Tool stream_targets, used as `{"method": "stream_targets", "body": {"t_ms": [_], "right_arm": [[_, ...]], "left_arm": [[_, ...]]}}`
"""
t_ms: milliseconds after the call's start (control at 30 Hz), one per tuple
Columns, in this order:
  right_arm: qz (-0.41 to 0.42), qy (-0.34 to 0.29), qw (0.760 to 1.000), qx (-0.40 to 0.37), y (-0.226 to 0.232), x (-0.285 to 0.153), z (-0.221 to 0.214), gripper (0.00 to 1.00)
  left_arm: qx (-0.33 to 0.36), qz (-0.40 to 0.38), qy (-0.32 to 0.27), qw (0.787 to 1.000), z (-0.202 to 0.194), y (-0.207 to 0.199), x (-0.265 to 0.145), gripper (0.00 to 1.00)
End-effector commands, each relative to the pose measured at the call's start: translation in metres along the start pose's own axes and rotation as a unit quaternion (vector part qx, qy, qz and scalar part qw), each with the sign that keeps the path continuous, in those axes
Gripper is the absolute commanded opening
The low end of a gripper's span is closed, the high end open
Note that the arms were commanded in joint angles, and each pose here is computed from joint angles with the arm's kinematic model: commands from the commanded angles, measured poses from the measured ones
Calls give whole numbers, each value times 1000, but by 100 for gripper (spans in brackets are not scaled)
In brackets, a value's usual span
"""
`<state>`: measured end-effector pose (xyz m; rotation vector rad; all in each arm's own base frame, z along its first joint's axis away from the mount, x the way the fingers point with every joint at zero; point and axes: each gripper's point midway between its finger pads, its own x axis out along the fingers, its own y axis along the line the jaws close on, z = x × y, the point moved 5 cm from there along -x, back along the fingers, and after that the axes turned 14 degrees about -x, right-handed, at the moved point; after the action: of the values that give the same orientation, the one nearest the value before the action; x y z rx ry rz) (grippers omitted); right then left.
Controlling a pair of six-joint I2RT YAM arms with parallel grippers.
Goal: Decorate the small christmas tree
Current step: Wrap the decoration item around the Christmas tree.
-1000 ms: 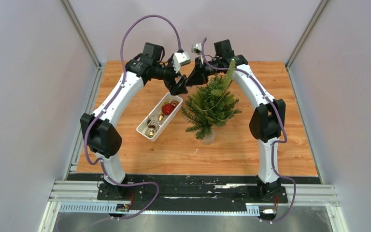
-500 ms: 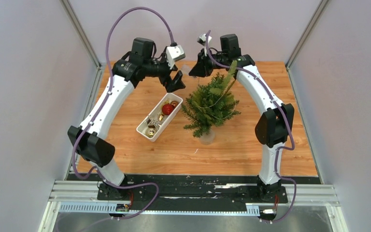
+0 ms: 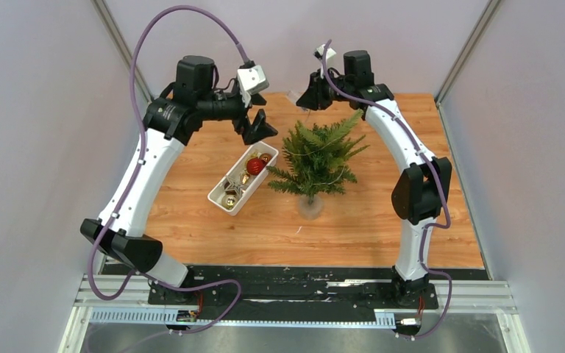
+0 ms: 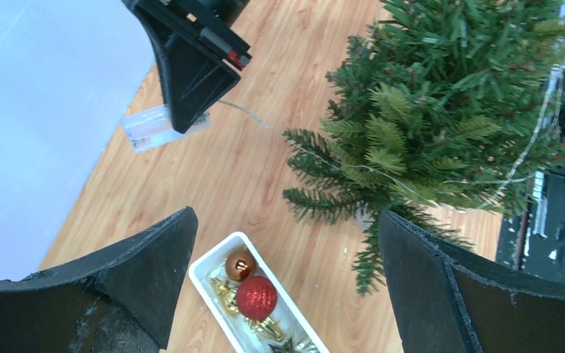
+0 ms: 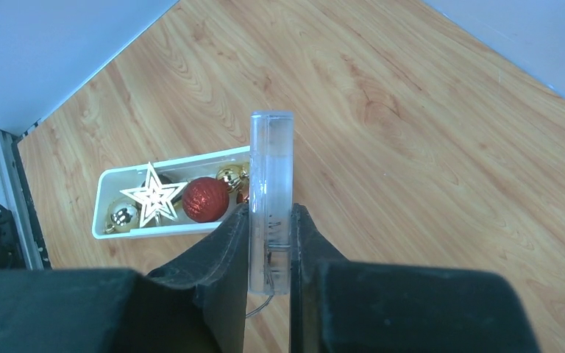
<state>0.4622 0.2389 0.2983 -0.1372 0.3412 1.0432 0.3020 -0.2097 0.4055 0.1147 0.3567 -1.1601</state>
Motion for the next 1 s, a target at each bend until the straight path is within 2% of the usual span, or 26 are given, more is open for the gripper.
{"method": "stream_targets", "body": {"t_ms": [0, 167, 300, 533, 700, 867, 933, 967], "right_arm": [[-20, -26, 999, 8, 0, -7, 17, 0], [-40, -26, 999, 24, -5, -10, 19, 0], [-48, -31, 997, 46, -9, -12, 19, 0], [-52, -35, 996, 64, -10, -11, 18, 0], [-50, -41, 996, 67, -5, -15, 20, 0], [-53, -52, 995, 66, 0, -22, 25, 0], [-51, -56, 995, 68, 4, -26, 28, 0], [-52, -56, 995, 69, 5, -28, 27, 0]], "left_arm": [[12, -36, -16, 999, 15, -34, -17, 100], [68, -50, 1, 996, 29, -82, -20, 100], [85, -38, 3, 996, 39, -99, -12, 100], [139, -6, 28, 990, 37, -98, 27, 100], [149, 35, 40, 987, 30, -84, 49, 100], [145, 11, 44, 988, 20, -85, 66, 100], [139, -3, 50, 989, 14, -87, 72, 96], [138, -10, 52, 989, 12, -89, 73, 88]]}}
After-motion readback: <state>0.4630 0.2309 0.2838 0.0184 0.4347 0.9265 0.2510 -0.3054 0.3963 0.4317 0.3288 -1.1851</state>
